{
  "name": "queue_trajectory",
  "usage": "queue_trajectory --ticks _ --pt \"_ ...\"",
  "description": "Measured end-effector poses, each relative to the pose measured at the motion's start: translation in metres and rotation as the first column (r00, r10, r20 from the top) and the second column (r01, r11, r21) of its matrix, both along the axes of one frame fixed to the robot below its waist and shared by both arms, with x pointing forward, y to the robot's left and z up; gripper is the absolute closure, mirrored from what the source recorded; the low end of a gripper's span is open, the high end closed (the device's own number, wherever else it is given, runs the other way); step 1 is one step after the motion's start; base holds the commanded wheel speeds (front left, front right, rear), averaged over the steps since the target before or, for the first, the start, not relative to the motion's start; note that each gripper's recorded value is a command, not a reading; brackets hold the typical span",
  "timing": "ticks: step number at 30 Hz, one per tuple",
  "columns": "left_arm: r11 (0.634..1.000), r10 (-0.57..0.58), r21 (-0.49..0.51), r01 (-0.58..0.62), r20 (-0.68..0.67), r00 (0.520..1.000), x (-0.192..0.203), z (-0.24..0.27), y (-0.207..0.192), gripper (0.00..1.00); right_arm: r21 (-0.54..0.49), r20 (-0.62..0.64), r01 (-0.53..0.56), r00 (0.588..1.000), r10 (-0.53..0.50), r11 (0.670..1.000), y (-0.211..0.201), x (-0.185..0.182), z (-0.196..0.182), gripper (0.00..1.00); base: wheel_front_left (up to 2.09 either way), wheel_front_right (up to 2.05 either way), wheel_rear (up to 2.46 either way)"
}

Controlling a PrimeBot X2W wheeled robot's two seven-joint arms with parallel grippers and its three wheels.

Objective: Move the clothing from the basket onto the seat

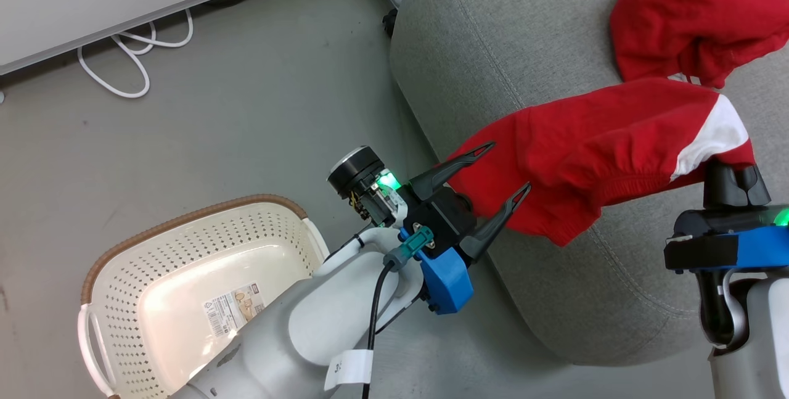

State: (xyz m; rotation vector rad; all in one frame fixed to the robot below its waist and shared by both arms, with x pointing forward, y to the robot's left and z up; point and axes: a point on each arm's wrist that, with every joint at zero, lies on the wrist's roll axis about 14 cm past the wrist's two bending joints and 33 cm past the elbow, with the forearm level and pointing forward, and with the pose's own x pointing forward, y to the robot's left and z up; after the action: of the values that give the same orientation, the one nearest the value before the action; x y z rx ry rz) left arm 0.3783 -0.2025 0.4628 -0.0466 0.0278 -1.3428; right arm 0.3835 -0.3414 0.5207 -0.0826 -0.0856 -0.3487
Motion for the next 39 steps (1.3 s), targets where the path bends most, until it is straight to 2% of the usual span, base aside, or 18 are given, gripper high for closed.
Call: queue_trajectory --ticks 9,16,21,25,27,28,29,32,36,39 --pt "1.000 0.013 -0.001 -0.013 -0.010 1.000 0.005 -0.005 0.002 0.00 -0.100 0.052 -0.073 0.996 0.079 0.992 0.007 0.030 0.031 1.00 0.00 0.00 0.00" --pt "1.000 0.021 -0.005 -0.022 -0.021 1.000 0.020 -0.019 0.002 0.00 -0.269 0.182 -0.091 0.973 0.143 0.959 0.000 0.077 0.100 1.00 0.00 0.00 0.00" --pt "0.999 0.031 0.006 -0.031 -0.031 0.999 0.038 -0.039 0.003 0.00 -0.370 0.305 -0.003 0.944 0.124 0.929 -0.028 0.100 0.159 1.00 0.00 0.00 0.00" --pt "0.999 0.037 0.012 -0.036 -0.043 0.998 0.052 -0.058 0.003 0.00 -0.438 0.360 0.096 0.930 0.076 0.894 -0.058 0.109 0.193 1.00 0.00 0.00 0.00" --pt "0.999 0.037 0.013 -0.037 -0.046 0.998 0.059 -0.067 0.003 0.00 -0.472 0.365 0.144 0.930 0.044 0.870 -0.076 0.112 0.204 1.00 0.00 0.00 0.00" --pt "0.999 0.034 0.018 -0.033 -0.050 0.998 0.063 -0.078 0.002 0.00 -0.510 0.364 0.194 0.931 0.005 0.838 -0.095 0.111 0.215 1.00 0.00 0.00 0.00" --pt "0.999 0.031 0.022 -0.030 -0.054 0.998 0.065 -0.083 0.002 0.00 -0.513 0.369 0.221 0.929 -0.019 0.829 -0.105 0.111 0.218 1.00 0.00 0.00 0.00" --pt "0.999 0.031 0.025 -0.030 -0.066 0.997 0.072 -0.098 0.001 0.00 -0.527 0.318 0.256 0.944 -0.092 0.810 -0.131 0.115 0.203 1.00 0.00 0.00 0.00" --pt "0.999 0.037 0.038 -0.033 -0.092 0.995 0.078 -0.120 0.003 0.00 -0.551 0.177 0.237 0.970 -0.165 0.800 -0.152 0.125 0.155 1.00 0.00 0.00 0.00" --pt "0.999 0.033 0.043 -0.028 -0.110 0.993 0.078 -0.132 0.002 0.00 -0.530 0.102 0.246 0.968 -0.228 0.811 -0.167 0.120 0.119 1.00 0.00 0.00 0.00"
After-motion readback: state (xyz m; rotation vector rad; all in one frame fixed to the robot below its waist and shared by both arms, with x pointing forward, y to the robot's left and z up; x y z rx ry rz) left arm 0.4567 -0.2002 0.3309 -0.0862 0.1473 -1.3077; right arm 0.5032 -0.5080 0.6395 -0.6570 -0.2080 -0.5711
